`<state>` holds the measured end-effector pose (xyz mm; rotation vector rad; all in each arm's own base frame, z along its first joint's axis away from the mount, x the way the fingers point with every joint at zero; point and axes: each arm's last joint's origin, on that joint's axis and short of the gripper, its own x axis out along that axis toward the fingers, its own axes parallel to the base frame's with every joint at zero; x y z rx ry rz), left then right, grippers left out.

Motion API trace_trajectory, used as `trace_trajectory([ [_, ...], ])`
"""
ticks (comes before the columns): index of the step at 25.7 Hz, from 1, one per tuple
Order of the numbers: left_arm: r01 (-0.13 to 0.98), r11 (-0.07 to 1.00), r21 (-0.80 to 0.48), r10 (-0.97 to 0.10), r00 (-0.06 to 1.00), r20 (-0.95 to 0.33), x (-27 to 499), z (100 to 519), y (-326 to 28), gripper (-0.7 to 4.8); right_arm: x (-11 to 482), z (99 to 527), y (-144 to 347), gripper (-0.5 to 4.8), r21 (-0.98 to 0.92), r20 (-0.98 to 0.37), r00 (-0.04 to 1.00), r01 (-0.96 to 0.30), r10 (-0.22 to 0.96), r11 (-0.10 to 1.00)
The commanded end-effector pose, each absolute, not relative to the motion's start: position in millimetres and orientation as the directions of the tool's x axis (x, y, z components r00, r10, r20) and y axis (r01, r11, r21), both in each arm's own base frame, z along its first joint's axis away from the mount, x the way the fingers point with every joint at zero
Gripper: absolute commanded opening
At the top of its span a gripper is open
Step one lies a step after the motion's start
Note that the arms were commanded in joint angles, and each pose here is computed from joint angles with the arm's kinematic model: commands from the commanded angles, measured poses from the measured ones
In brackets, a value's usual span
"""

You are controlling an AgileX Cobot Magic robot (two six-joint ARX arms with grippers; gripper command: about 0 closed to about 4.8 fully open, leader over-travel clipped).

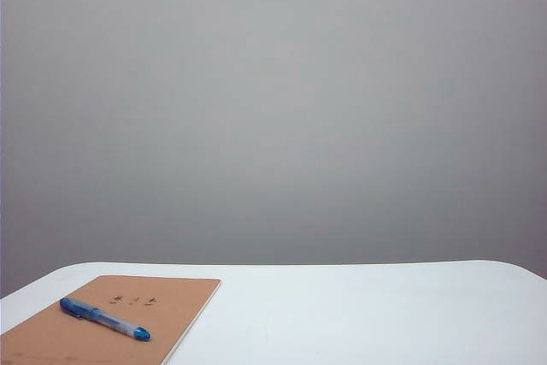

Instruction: Pick up a pen on the table and place it on the notebook.

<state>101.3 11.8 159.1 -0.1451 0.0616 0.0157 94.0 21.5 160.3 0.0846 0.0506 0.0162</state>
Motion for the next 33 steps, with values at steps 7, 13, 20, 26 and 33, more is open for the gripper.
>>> trace_trajectory([
  [7, 0.019, 0.986, -0.167, -0.03, 0.998, -0.061, 101, 162, 10, -0.06, 93, 177, 20, -0.05, 0.177, 0.092, 0.995, 0.02, -0.036, 0.984],
  [13, 0.057, 0.985, -0.16, -0.07, 0.995, -0.077, 101, 160, 8, -0.06, 89, 192, 19, -0.05, 0.115, 0.133, 0.99, 0.02, -0.036, 0.993],
  [20, 0.124, 0.991, -0.052, -0.129, 0.987, -0.1, 101, 157, -8, -0.06, 91, 177, 19, -0.05, 0.078, 0.003, 1.0, 0.03, -0.031, 0.997],
  [26, 0.068, 0.997, -0.026, -0.07, 0.992, -0.108, 101, 156, -11, -0.06, 94, 158, 20, -0.04, 0.095, -0.07, 0.997, 0.042, -0.035, 0.995],
  [33, 0.069, 0.996, -0.056, -0.073, 0.994, -0.077, 101, 159, -11, -0.05, 94, 158, 20, 0.0, 0.097, -0.073, 0.997, 0.04, -0.033, 0.994],
])
